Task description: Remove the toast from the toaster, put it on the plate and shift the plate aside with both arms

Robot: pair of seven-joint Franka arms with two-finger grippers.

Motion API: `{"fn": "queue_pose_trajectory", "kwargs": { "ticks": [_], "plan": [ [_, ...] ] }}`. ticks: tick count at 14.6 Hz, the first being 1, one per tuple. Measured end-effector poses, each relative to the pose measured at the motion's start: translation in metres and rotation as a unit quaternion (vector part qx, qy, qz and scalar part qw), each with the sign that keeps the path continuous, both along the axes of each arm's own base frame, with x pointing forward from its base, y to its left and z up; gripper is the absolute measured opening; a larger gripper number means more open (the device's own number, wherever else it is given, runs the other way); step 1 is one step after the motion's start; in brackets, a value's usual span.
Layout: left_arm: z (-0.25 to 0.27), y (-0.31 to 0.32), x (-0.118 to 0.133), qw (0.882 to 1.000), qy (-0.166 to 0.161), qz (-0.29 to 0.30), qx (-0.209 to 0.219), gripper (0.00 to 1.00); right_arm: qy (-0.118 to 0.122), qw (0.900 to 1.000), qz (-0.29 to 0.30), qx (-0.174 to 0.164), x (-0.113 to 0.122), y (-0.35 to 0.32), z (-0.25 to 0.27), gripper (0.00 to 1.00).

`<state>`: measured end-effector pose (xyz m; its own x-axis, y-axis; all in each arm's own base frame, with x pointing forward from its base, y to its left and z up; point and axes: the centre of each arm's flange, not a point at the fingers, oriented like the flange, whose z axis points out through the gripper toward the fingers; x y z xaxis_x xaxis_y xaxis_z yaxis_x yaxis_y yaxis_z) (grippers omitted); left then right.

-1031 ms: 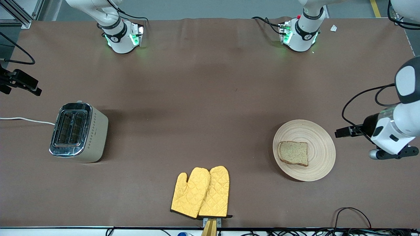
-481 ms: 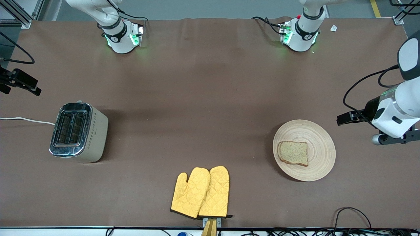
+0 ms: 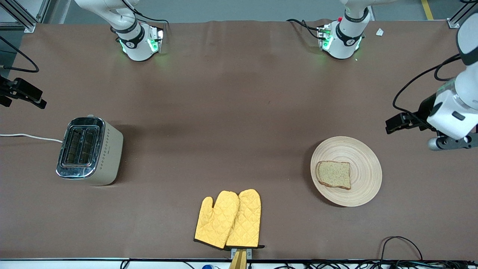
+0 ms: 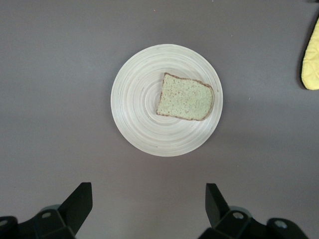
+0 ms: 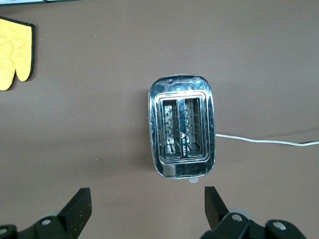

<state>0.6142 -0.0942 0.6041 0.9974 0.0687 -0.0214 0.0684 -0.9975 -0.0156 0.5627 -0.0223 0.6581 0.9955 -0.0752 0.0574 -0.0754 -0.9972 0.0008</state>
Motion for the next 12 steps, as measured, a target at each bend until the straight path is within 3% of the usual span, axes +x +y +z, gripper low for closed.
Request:
{"fn": "queue_pose_trajectory", "kwargs": {
  "ticks": [6, 12],
  "plan": [
    [0.054, 0.001, -0.05, 1.0, -0.011, 0.005, 0.018, 1.0, 0.0, 1.0, 0.0, 0.0, 0.0, 0.0, 0.001, 1.0],
    [0.072, 0.003, -0.092, 1.0, 0.009, 0.004, -0.004, 1.0, 0.0, 1.0, 0.001, 0.0, 0.0, 0.002, 0.001, 1.0]
  ]
}}
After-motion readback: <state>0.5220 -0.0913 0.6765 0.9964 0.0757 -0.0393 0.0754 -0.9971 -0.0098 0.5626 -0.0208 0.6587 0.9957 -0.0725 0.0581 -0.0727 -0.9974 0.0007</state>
